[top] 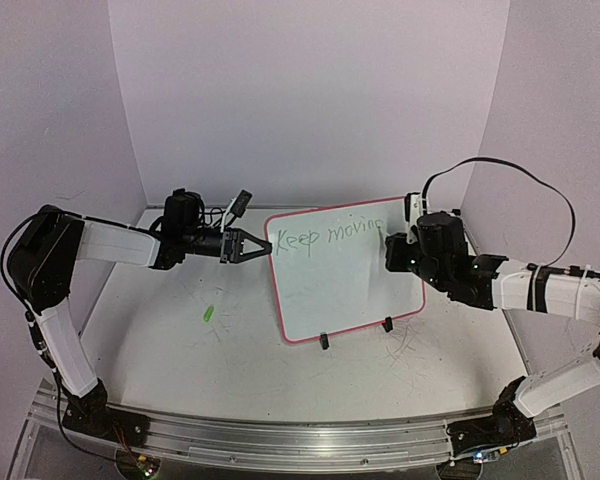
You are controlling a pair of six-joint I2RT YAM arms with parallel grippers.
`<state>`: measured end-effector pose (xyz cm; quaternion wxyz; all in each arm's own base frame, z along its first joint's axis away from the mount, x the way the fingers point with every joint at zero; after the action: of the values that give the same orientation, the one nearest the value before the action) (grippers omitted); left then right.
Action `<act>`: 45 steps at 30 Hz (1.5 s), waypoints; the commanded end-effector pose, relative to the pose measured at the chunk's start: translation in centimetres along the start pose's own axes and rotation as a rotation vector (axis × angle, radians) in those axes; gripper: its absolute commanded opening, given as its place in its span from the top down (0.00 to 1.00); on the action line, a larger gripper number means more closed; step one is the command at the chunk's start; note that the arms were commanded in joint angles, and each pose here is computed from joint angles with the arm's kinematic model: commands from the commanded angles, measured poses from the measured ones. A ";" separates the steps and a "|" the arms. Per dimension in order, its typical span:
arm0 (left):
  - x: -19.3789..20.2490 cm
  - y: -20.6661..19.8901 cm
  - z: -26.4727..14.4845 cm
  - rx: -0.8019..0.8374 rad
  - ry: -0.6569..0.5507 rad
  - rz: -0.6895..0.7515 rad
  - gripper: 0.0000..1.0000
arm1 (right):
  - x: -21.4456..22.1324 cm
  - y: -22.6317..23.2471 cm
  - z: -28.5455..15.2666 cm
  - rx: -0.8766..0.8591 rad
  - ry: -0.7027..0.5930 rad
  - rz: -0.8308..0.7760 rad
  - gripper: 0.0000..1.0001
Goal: Write a sentence on the whiteboard
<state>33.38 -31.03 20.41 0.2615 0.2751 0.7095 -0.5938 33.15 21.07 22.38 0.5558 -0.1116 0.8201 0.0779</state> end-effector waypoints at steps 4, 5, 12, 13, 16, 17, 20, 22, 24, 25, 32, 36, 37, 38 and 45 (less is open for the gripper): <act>-1.6 -0.9 -0.3 0.002 -0.020 0.065 1.00 | -1.9 -0.6 0.2 0.056 -0.051 0.004 1.00; -1.5 -0.9 -0.3 0.002 -0.020 0.065 1.00 | -2.0 -0.5 0.3 0.055 -0.055 0.003 1.00; -1.6 -1.0 -0.4 0.002 -0.021 0.067 1.00 | -3.2 -0.3 0.4 0.055 -0.083 -0.006 1.00; -1.6 -1.0 -0.4 0.002 -0.021 0.068 1.00 | -3.3 -0.3 0.4 0.057 -0.086 -0.007 1.00; -1.6 -0.9 -0.4 0.000 -0.021 0.066 1.00 | -3.7 -0.3 0.4 0.060 -0.094 -0.015 1.00; -1.6 -0.9 -0.4 0.000 -0.020 0.065 1.00 | -3.9 -0.3 0.5 0.060 -0.097 -0.018 1.00; -1.6 -1.0 -0.4 0.000 -0.021 0.066 1.00 | -3.9 -0.1 0.6 0.057 -0.095 -0.021 1.00; -1.6 -0.9 -0.4 0.000 -0.021 0.066 1.00 | -3.6 -0.1 0.6 0.051 -0.089 -0.018 1.00; -1.6 -0.9 -0.4 0.000 -0.021 0.067 1.00 | -3.1 -0.1 0.6 0.046 -0.076 -0.013 1.00; -1.6 -1.0 -0.4 0.001 -0.020 0.068 1.00 | -2.7 -0.1 0.6 0.044 -0.067 -0.012 1.00; -1.6 -1.0 -0.3 0.001 -0.020 0.068 1.00 | -0.4 -0.5 0.3 0.043 -0.014 0.008 1.00; -1.6 -0.9 -0.3 -0.001 -0.020 0.066 1.00 | 0.6 -0.4 0.1 0.024 0.012 0.014 1.00; -1.6 -0.9 -0.3 -0.001 -0.020 0.066 1.00 | 0.8 -0.4 0.1 0.019 0.018 0.015 1.00; -1.6 -0.9 -0.3 -0.001 -0.020 0.065 1.00 | 1.1 -0.4 0.1 0.014 0.025 0.016 1.00; -1.6 -0.9 -0.3 -0.001 -0.020 0.065 1.00 | 2.7 -0.4 -0.5 -0.008 0.063 0.024 1.00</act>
<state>33.26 -31.13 20.40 0.2600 0.2765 0.7090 -0.5943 32.78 20.60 21.04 0.5467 -0.1037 0.8275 0.0747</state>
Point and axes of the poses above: each gripper's point midway between its finger pads, its own z axis out along the fingers, its own y axis along the line the jaws close on, x = y × z, the point moved 3 cm from there along -z, back along the fingers, and after that the axes turned 12 degrees about -z, right-handed, at the moved point
